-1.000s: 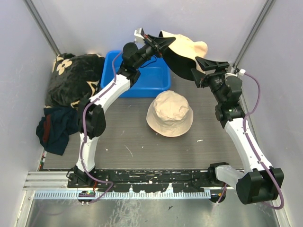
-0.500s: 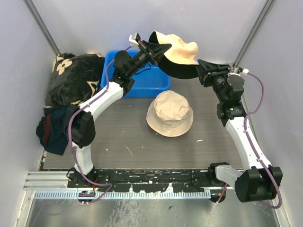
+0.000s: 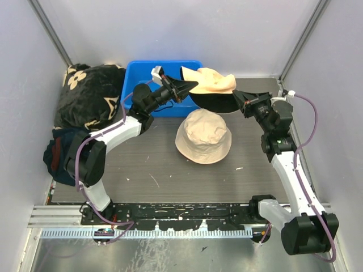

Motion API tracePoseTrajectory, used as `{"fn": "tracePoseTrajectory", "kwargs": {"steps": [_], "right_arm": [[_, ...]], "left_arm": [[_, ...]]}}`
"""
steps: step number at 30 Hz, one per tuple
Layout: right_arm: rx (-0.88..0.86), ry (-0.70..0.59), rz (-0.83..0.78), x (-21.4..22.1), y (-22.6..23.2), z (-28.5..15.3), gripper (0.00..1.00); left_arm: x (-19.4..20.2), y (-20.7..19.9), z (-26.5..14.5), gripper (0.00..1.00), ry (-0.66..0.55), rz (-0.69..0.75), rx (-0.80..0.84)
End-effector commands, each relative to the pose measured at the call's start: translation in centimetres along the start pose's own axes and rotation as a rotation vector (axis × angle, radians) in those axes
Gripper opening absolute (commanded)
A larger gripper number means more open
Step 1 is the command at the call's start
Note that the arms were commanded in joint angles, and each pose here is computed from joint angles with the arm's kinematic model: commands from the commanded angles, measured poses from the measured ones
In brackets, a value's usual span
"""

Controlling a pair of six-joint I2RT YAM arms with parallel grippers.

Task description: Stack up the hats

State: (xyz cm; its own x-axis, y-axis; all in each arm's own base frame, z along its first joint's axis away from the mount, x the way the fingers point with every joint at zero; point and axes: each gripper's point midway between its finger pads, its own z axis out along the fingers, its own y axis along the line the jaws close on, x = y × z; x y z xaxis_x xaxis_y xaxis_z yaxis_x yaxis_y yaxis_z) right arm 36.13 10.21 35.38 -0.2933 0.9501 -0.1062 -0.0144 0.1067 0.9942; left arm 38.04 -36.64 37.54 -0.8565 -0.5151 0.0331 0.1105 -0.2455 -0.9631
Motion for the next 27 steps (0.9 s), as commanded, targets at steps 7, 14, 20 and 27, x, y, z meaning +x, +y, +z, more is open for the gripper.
{"fn": "tracePoseTrajectory", "kwargs": {"steps": [7,14,20,27], "right_arm": [[-0.042,0.012,-0.118,0.4,-1.4,-2.3,0.01],[-0.25,0.031,-0.209,0.4,1.5,-0.4,0.01],[-0.282,0.138,-0.287,2.2,1.9,-0.7,0.01],[-0.233,0.252,-0.293,4.4,-0.7,-2.8,0.01]], "left_arm": [[2.4,-3.0,-3.0,0.0,0.098,0.074,0.195],[3.3,-4.5,-2.4,0.0,0.231,0.153,0.333],[4.5,0.6,-5.4,0.0,0.287,0.085,0.225],[7.3,5.2,-9.9,0.0,0.369,0.049,0.081]]}}
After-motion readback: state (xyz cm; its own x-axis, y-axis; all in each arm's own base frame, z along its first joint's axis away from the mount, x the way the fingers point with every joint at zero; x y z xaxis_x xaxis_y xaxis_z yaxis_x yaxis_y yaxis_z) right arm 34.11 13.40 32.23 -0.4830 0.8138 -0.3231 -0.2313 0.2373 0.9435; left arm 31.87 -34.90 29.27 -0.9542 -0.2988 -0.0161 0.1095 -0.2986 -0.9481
